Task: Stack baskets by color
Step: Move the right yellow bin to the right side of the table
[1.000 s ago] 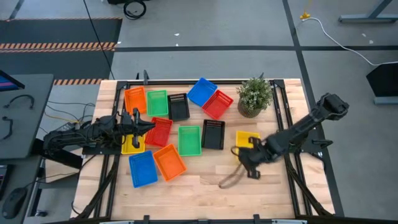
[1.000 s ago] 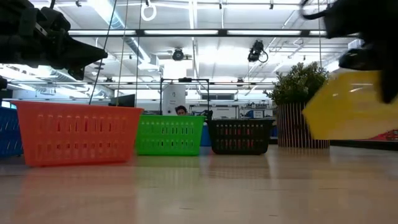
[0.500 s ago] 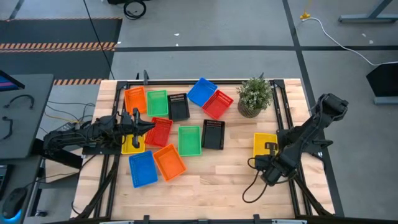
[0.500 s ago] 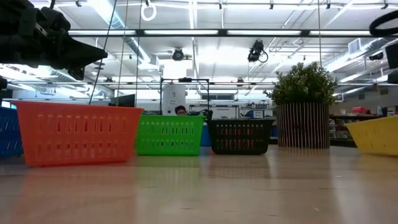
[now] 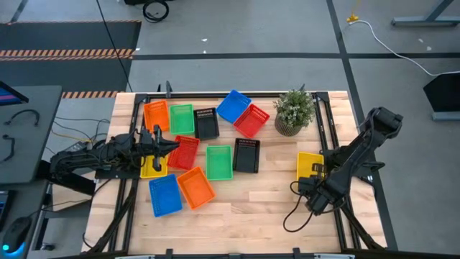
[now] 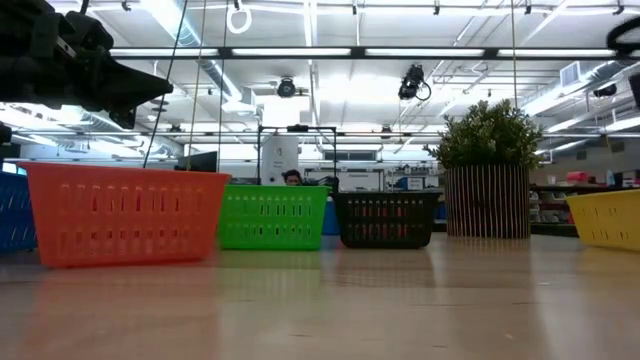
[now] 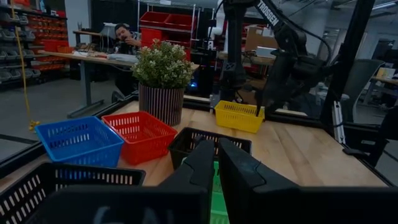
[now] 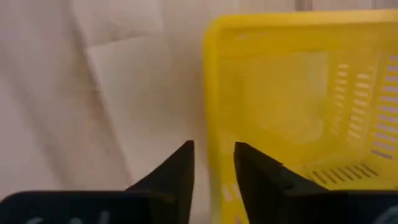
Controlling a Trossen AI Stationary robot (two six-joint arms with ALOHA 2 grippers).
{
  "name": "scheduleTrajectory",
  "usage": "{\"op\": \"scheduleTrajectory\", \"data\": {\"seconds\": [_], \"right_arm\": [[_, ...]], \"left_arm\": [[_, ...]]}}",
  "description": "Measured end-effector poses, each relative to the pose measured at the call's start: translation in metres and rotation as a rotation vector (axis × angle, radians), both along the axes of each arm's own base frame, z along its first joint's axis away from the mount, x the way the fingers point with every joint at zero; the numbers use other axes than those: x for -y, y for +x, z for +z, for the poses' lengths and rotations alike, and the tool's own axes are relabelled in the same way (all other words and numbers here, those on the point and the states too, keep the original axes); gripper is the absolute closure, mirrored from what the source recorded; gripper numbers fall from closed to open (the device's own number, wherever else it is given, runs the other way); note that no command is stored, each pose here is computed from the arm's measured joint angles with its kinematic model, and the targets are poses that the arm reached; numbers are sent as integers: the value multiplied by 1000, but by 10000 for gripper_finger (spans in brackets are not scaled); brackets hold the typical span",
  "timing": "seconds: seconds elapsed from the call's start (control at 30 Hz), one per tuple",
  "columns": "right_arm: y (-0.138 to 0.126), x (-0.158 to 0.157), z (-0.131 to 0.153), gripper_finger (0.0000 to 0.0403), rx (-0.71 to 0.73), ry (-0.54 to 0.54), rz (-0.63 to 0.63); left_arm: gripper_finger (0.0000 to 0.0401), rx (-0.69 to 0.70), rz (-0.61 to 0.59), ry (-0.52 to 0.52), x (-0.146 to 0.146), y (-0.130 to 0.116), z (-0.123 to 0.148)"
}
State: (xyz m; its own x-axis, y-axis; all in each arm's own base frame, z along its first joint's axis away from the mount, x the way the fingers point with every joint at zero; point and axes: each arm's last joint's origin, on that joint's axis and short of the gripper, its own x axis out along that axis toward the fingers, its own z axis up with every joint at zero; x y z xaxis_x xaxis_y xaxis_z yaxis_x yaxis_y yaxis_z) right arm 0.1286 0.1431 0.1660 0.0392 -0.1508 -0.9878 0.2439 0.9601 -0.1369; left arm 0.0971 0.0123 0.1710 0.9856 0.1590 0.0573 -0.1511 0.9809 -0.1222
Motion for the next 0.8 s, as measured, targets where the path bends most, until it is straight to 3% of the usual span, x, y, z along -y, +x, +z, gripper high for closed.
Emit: {"op": "scheduleTrajectory", "data": {"seconds": [0.2,0.3,0.37,0.43,0.53,0.8], "right_arm": [[0,0,32,259,-50,-64,-134],[7,-8,36,260,8,11,-92],[17,-14,35,260,82,68,-27],[23,-13,31,260,109,43,-28],[25,-5,20,260,82,-45,-66],[25,6,3,263,-41,-117,-108]], "left_arm": [[363,0,0,0,0,0,0],[363,0,0,0,0,0,0],[364,0,0,0,0,0,0],[366,0,0,0,0,0,0],[369,0,0,0,0,0,0],[367,0,0,0,0,0,0]]}}
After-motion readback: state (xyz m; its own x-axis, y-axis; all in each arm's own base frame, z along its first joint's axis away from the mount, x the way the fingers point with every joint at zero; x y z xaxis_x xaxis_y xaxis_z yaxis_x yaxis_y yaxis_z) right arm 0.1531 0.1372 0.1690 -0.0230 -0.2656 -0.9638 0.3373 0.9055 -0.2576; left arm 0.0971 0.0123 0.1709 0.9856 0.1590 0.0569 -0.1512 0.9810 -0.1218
